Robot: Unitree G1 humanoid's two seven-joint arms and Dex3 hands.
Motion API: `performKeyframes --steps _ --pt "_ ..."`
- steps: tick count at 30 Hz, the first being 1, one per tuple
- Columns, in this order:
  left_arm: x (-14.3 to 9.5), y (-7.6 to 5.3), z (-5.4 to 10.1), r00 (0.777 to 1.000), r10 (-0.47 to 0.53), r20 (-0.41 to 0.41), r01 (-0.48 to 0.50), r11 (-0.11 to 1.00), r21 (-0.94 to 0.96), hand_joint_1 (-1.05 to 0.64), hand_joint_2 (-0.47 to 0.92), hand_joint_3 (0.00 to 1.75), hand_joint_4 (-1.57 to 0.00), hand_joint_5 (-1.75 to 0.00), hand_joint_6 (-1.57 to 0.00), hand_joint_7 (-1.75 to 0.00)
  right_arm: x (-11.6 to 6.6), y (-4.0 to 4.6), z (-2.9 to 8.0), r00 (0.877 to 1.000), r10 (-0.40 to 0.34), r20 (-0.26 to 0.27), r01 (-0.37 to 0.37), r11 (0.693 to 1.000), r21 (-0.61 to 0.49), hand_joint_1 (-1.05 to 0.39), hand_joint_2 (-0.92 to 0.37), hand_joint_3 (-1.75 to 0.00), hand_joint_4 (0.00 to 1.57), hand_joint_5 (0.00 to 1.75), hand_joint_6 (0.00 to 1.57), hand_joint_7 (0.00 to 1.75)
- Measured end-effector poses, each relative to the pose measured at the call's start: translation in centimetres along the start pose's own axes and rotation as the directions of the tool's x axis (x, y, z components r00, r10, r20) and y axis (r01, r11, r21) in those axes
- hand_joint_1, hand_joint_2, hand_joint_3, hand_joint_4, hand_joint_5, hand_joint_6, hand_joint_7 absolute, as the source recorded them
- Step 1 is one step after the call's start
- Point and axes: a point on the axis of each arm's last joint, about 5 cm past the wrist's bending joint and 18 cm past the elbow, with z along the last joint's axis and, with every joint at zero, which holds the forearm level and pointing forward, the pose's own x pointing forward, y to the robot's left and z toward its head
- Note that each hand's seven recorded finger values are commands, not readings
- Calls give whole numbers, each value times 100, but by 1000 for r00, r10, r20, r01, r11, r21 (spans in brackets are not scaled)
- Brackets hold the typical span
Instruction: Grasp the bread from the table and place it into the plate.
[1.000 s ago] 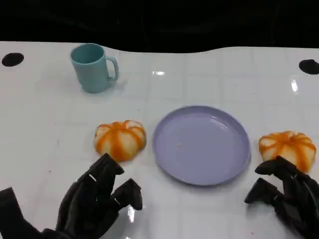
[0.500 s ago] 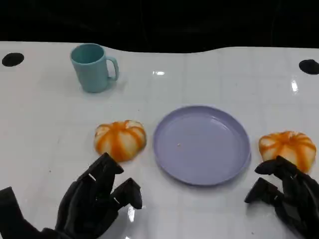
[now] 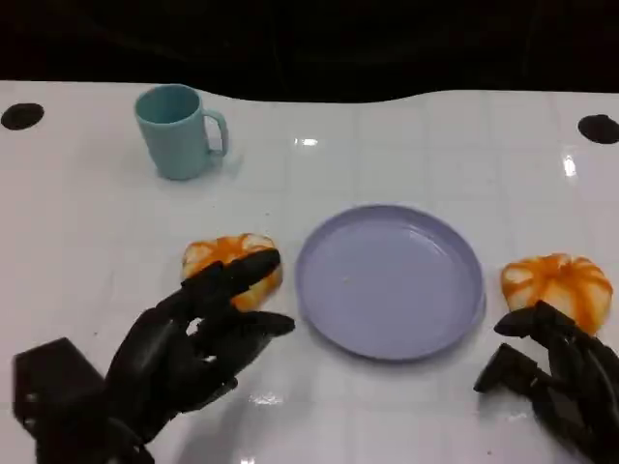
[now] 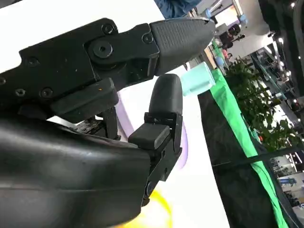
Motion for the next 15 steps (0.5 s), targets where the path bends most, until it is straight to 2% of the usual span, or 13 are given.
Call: performKeyframes --steps 3,4,6,10,12,15 --pt "13 20 81 1000 4 20 -6 994 112 -59 92 16 -15 -66 -32 -4 -1 -1 -1 1000 -1 1 1 1000 -3 -55 -92 -22 66 149 60 120" --pt "16 14 84 1000 3 22 -5 993 122 -59 92 14 -8 -61 -32 -3 -2 -1 -1 1000 -1 2 1 1000 -4 -56 -92 -21 67 149 61 120" --pt "37 7 114 1000 0 2 -1 968 253 -59 92 12 -5 -58 -32 -3 0 0 -1 1000 -1 2 1 1000 -4 -56 -92 -21 67 150 61 120" --pt "144 87 293 999 1 36 -21 819 574 -58 92 6 0 -48 -30 -1 10 -1 -3 1000 1 1 -1 1000 0 -55 -92 -22 67 151 61 119" --pt "196 97 361 998 -6 59 -34 749 662 -58 92 5 0 -46 -29 -1 13 -1 -3 1000 3 1 -3 1000 1 -55 -92 -22 67 151 61 119" --pt "216 83 375 998 -10 61 -37 688 725 -59 91 2 -3 -44 -31 -1 17 0 -1 1000 5 3 -5 1000 2 -55 -92 -23 67 152 60 119"
